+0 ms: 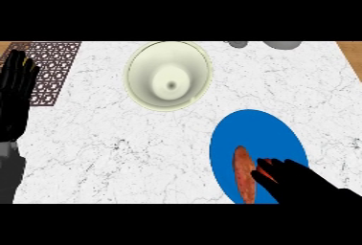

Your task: Pick the sweet potato from the plate and place it in the bowl

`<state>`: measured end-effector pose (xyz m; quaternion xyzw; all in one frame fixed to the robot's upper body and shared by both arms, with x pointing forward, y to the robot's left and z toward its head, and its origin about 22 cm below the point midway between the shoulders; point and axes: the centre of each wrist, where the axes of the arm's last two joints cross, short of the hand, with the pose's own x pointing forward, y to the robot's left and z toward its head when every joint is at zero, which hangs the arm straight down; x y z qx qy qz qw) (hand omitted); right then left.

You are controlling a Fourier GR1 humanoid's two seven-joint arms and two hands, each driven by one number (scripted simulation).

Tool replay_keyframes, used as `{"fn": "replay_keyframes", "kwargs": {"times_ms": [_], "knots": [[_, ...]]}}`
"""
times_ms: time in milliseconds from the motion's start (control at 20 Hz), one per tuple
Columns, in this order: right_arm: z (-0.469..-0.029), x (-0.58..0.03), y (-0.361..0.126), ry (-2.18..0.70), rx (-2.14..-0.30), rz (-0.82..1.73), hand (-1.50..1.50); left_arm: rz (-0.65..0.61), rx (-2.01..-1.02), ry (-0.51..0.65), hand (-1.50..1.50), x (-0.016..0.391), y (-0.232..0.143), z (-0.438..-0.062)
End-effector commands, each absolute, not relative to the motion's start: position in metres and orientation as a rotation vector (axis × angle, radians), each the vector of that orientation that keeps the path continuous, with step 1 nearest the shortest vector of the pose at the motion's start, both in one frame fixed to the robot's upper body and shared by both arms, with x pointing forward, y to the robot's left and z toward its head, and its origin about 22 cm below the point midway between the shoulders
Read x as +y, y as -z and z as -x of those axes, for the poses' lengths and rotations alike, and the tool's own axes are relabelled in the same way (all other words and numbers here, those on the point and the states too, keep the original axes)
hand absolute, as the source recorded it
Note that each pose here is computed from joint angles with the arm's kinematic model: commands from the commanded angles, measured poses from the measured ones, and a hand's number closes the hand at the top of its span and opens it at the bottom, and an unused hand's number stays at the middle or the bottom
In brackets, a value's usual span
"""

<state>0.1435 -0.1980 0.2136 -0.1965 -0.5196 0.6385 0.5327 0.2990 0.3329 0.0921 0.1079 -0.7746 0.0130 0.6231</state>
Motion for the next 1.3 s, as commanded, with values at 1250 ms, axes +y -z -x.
{"fn": "replay_keyframes", "kwargs": {"times_ms": [1250], "knots": [[-0.173, -0.184, -0.106, -1.523, -1.236, 0.384, -1.5, -0.263, -1.788, -0.04, 0.0, 0.337, -0.082, -0.293]]}}
